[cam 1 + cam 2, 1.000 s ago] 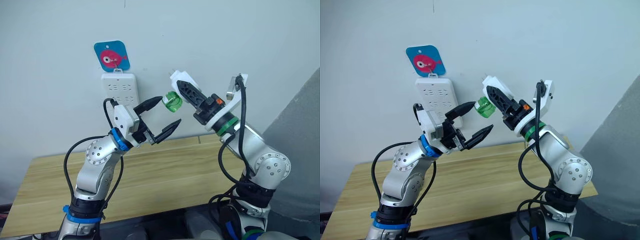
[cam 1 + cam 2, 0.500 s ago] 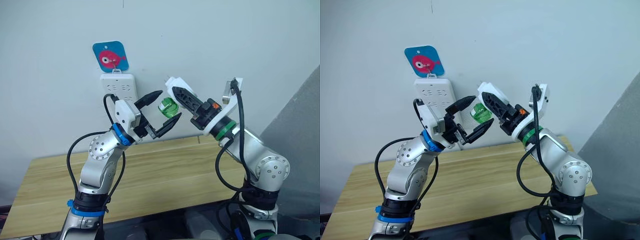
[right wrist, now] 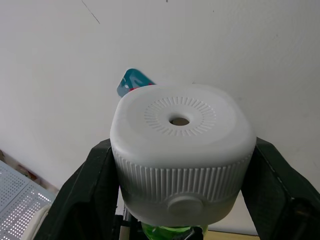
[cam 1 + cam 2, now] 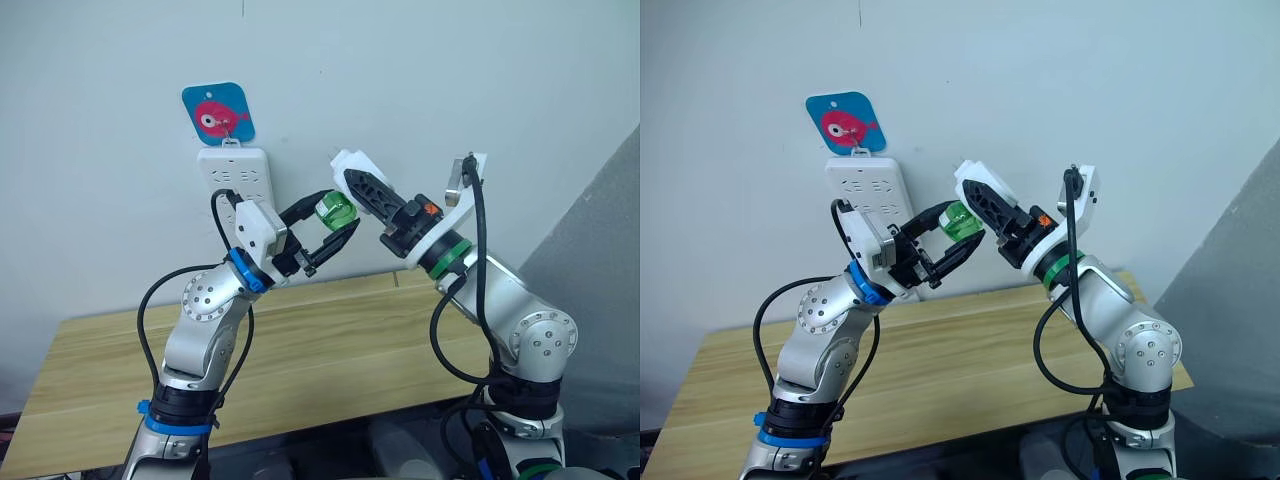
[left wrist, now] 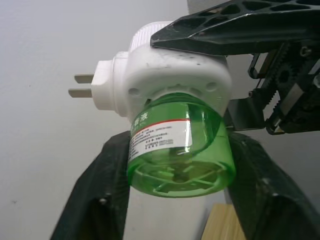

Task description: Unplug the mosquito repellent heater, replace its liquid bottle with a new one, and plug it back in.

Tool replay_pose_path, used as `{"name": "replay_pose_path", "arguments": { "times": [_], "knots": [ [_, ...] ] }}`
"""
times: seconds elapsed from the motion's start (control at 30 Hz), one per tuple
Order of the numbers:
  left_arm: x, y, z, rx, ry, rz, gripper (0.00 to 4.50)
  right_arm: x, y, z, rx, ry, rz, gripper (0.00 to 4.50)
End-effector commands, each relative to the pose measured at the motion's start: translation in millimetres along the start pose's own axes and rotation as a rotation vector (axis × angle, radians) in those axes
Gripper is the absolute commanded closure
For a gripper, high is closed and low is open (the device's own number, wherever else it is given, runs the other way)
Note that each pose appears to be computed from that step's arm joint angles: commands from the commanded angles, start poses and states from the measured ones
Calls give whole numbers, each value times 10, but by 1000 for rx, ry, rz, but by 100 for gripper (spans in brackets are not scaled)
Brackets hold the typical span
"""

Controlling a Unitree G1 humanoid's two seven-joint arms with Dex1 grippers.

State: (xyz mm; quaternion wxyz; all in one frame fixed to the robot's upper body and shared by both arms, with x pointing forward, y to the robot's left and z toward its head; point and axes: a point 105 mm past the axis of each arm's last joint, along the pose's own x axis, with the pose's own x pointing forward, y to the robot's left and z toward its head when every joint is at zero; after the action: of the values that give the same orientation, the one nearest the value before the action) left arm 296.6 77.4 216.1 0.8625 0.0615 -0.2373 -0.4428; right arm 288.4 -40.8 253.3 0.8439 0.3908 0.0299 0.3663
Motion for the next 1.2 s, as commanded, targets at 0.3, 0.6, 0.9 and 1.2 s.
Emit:
{"name": "replay_pose_path", "arguments": {
  "times": [0.3, 0.6, 0.9, 1.2],
  "knots": [
    [-5, 39, 119, 59, -25, 3, 226, -60, 42, 28, -7, -17, 38, 121],
    [-46, 47, 79, 47, -17, -12, 226, -291, -14, 174, -58, 4, 51, 0],
    [-231, -189, -52, 29, 67, -332, 226, -917, -68, 173, -125, 428, 201, 0],
    [-441, -284, -159, 25, 179, -538, 226, -1026, -244, 38, -172, 665, 198, 0]
  ]
}}
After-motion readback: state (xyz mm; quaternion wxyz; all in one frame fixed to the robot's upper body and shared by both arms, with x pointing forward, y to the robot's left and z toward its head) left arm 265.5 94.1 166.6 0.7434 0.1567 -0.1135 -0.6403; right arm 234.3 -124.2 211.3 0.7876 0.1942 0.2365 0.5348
